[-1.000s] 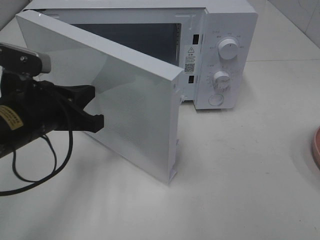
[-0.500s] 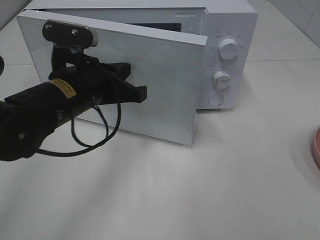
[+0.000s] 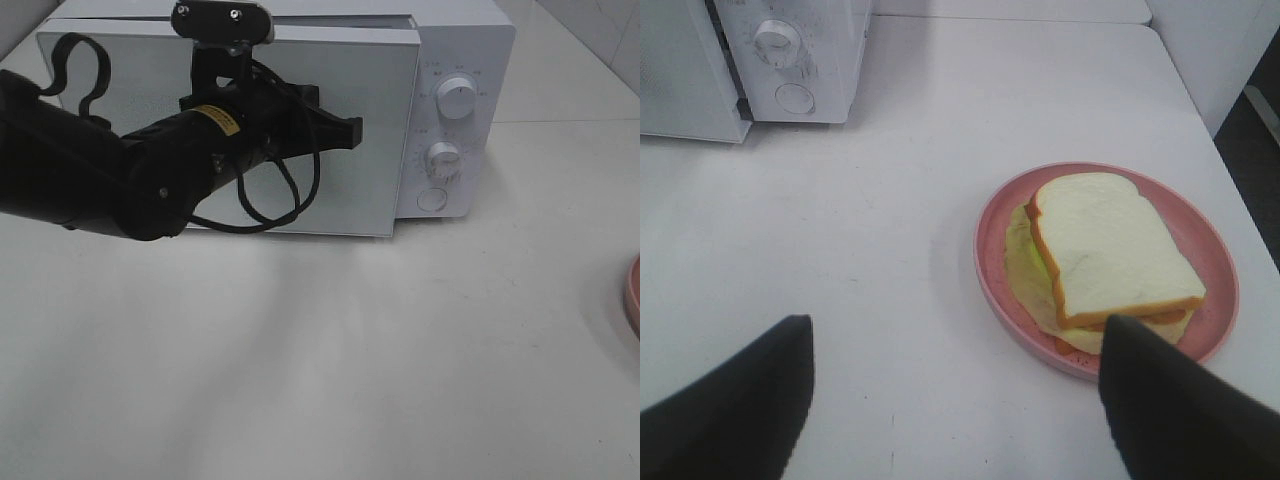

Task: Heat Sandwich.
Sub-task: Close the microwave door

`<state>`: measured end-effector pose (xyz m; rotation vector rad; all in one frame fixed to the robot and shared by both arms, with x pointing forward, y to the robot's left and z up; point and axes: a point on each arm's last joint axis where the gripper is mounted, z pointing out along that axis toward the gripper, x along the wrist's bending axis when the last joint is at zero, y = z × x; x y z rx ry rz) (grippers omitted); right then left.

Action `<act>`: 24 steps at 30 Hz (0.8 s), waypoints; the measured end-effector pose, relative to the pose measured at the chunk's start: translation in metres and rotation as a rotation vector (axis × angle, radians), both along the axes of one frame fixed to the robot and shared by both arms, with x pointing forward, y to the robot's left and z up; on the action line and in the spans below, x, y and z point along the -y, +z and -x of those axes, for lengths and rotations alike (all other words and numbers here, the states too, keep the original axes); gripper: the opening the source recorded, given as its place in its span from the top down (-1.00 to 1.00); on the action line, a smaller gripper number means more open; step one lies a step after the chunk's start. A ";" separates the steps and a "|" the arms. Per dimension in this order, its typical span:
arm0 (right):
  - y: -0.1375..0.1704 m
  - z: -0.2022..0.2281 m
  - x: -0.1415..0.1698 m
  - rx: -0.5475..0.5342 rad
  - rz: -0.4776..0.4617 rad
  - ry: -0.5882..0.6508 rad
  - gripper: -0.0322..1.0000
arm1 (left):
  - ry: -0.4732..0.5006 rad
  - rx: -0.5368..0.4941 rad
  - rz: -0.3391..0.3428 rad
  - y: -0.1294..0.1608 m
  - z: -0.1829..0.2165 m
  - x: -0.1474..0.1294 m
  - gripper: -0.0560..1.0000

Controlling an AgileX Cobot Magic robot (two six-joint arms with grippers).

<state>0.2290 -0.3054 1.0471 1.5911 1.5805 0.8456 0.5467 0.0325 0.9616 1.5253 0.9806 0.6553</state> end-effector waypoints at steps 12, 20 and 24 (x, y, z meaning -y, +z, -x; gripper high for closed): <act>0.000 0.000 0.000 0.000 0.000 0.000 -0.54 | -0.046 -0.046 -0.018 -0.008 -0.015 0.029 0.89; 0.000 0.000 0.000 0.000 0.000 0.000 -0.54 | -0.031 -0.085 -0.063 -0.010 -0.026 0.037 0.89; 0.000 0.000 0.000 0.000 0.000 0.000 -0.54 | -0.014 -0.106 -0.056 -0.008 -0.036 0.036 0.89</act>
